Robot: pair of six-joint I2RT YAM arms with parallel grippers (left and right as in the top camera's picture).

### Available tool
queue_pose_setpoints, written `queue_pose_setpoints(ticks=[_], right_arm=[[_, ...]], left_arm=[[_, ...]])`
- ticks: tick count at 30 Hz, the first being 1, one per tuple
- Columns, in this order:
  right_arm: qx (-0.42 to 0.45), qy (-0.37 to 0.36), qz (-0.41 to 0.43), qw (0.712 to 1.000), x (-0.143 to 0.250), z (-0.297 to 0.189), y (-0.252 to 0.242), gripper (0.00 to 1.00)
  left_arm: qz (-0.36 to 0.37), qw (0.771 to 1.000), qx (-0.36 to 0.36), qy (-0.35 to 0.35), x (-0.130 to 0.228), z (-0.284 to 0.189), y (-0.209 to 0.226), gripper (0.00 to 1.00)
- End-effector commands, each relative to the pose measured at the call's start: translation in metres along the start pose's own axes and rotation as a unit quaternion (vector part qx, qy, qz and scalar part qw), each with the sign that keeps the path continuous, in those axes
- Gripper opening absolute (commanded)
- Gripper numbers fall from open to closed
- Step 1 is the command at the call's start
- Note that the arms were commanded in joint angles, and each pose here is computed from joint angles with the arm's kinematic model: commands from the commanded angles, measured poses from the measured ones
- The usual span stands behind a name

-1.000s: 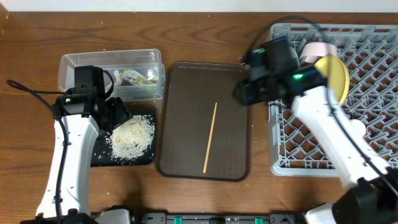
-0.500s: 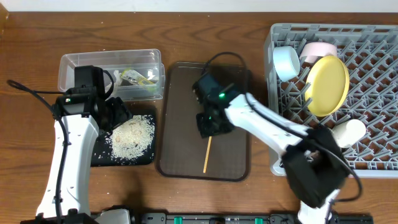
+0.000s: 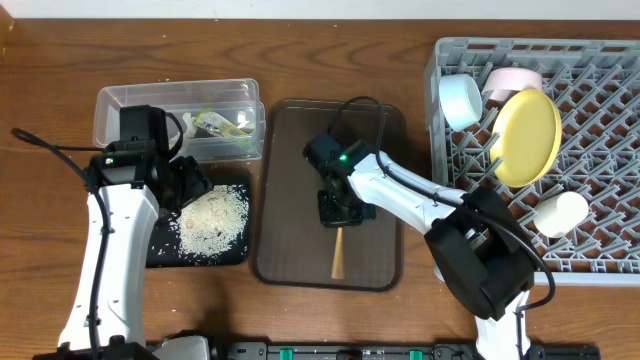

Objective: Sort waste into correct bins and load items into the dishwasher rack
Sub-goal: 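Return the right gripper to the tray and grasp the second chopstick, then place the second chopstick into the rack's left slot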

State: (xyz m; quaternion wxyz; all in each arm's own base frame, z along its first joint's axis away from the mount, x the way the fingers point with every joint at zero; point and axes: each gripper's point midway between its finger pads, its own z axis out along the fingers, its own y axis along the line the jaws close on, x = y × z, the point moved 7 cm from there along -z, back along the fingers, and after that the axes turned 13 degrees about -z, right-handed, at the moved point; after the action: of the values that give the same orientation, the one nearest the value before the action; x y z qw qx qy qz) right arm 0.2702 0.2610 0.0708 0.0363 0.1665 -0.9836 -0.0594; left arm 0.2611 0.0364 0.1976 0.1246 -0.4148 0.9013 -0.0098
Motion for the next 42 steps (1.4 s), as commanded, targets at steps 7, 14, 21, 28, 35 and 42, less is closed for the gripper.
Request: queue_pose_setpoints(ticks=[7,14,21,28,35,42], right_arm=[[-0.009,-0.071,0.000,0.997,-0.018,-0.058,-0.048,0.01],[0.000,-0.167,-0.025,0.986,0.000,-0.146,-0.097,0.01],[0.082,-0.153,0.049,0.984,0.037,-0.179,-0.167,0.01],[0.083,-0.098,0.069,0.989,0.052,-0.157,-0.195,0.01],[0.082,-0.097,0.068,0.989,0.052,-0.125,-0.199,0.01],[0.080,-0.122,0.067,0.987,0.044,-0.122,-0.199,0.19]], left_arm=[[-0.005,1.000,-0.001,-0.004,0.000,-0.002,0.002,0.79],[-0.005,1.000,-0.001,-0.004,0.000,-0.002,0.002,0.79],[-0.005,1.000,0.000,-0.004,0.000,-0.002,0.002,0.79],[-0.005,1.000,0.000,-0.004,0.000,-0.002,0.002,0.79],[-0.005,1.000,0.000,-0.004,0.000,-0.002,0.002,0.79],[-0.005,1.000,0.000,-0.003,0.000,-0.002,0.002,0.79]])
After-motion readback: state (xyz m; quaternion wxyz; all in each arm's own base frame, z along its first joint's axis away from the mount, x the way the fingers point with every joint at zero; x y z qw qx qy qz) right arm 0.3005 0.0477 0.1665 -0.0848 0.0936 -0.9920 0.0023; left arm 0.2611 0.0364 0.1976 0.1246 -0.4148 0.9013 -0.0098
